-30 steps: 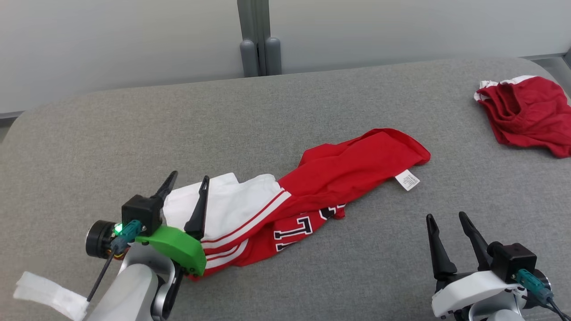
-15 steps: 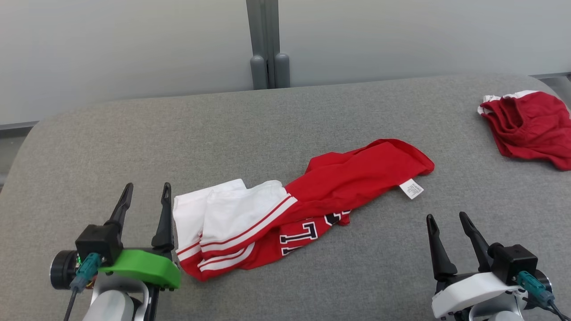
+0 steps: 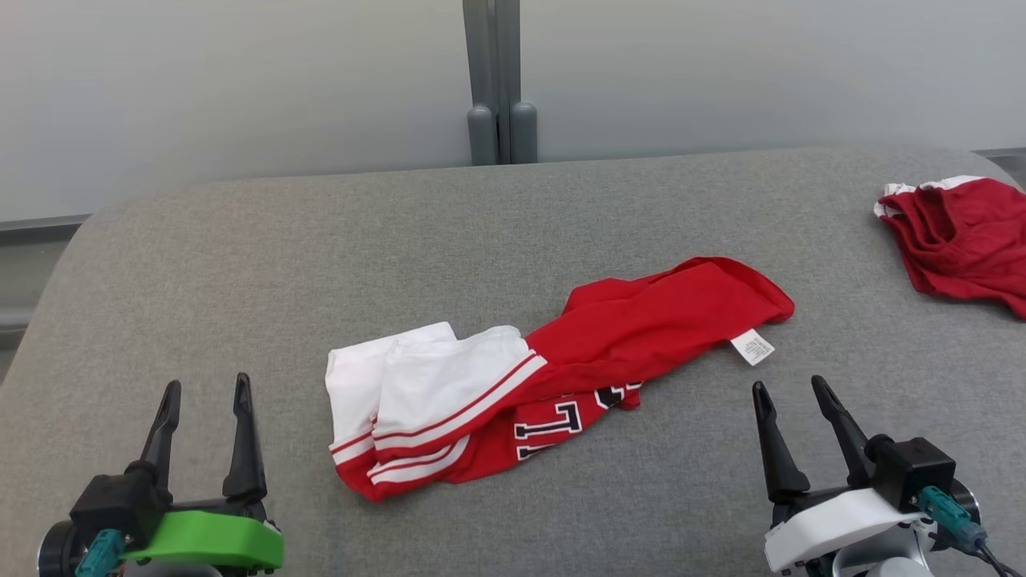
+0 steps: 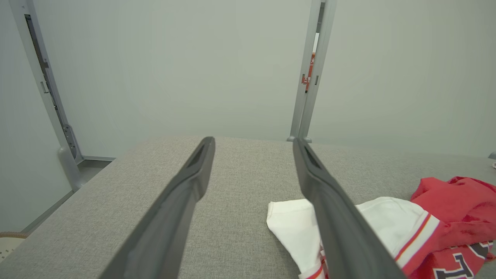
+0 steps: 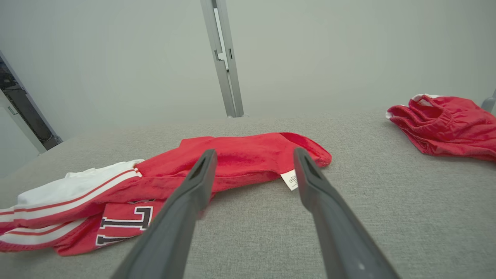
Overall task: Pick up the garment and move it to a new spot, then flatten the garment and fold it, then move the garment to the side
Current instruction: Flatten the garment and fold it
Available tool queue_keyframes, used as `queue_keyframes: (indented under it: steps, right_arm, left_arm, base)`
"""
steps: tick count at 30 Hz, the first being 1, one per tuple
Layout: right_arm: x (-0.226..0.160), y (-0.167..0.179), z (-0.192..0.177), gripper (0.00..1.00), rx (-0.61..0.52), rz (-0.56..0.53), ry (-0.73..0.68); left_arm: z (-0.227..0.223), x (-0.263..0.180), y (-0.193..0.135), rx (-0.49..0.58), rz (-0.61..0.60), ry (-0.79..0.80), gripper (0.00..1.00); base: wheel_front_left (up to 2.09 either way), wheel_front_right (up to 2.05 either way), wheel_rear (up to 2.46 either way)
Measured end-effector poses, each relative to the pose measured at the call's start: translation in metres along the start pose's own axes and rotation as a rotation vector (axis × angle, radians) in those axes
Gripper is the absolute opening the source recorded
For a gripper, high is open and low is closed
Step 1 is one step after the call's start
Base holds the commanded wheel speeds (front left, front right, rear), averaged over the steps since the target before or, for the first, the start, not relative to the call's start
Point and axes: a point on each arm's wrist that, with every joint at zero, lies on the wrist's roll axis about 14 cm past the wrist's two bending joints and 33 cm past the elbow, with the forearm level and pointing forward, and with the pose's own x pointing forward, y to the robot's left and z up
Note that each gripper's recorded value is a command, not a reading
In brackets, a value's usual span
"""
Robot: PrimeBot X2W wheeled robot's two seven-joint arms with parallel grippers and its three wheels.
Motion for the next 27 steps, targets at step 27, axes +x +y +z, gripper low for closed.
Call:
queue_keyframes:
  steps: [27]
  right_arm:
    - [0.007,0.027,0.01,1.0,0.007,0.088,-0.033]
  left_arm:
    - [-0.025,-0.023,0.017,-0.002,0.067,0.068,1.0]
  base:
    - [0.0,0.0,0.0]
